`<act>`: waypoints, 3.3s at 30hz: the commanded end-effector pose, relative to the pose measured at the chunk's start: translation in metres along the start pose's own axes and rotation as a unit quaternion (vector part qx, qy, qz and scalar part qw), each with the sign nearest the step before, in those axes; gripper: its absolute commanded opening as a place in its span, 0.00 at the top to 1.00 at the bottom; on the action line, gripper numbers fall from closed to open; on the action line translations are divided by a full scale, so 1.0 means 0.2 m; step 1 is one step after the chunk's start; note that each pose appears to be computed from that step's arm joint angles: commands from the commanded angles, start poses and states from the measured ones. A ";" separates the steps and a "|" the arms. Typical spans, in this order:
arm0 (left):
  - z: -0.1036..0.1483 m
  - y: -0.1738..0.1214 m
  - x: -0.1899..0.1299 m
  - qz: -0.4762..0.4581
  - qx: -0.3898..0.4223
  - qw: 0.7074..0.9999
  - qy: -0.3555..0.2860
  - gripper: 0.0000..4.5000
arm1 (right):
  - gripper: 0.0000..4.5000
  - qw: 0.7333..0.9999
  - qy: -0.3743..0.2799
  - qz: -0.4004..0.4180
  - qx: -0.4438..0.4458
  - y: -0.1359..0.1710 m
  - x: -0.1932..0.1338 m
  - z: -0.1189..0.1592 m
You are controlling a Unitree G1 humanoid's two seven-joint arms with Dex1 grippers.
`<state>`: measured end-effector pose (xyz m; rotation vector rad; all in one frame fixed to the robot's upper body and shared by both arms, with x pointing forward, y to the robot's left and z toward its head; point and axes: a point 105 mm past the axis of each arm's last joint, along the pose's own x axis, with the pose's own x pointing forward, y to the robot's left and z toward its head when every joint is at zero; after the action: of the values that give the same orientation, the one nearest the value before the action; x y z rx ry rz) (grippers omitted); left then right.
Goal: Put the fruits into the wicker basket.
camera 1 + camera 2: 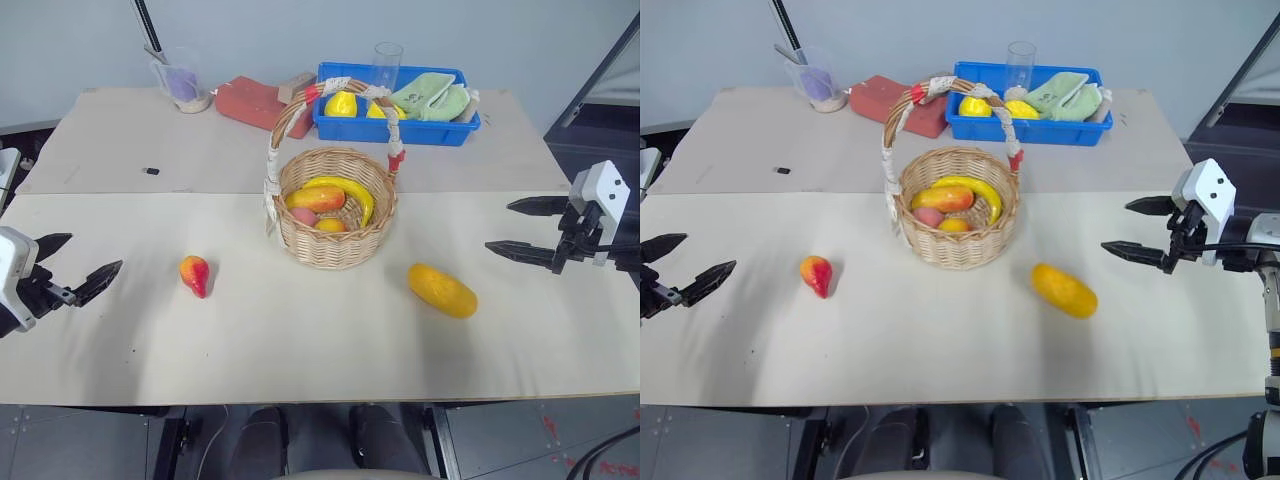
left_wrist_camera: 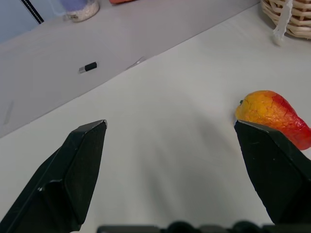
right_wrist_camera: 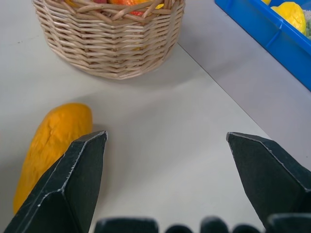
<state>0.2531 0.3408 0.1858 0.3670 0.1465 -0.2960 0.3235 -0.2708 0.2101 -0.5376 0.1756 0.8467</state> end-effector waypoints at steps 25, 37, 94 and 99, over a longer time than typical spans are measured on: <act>-0.18 -0.48 0.49 0.018 -0.158 0.987 0.011 0.00 | 0.03 0.968 -0.114 0.216 -0.054 0.39 0.10 0.51; -0.15 -0.47 0.52 0.015 -0.147 0.989 -0.008 0.60 | 0.00 0.962 -0.143 0.227 -0.050 0.43 0.10 0.57; 0.79 -0.97 0.42 -0.412 0.094 0.875 -0.235 0.01 | 0.00 0.994 -0.074 0.079 -0.017 0.37 -0.03 0.37; 0.73 -0.97 0.39 -0.428 0.108 0.872 -0.210 0.01 | 0.00 0.996 -0.039 0.075 -0.018 0.41 0.00 0.28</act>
<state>0.2868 0.0938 0.2344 0.4149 -0.1341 -1.2554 0.2606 -0.1999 0.2215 -0.4673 0.1582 1.0299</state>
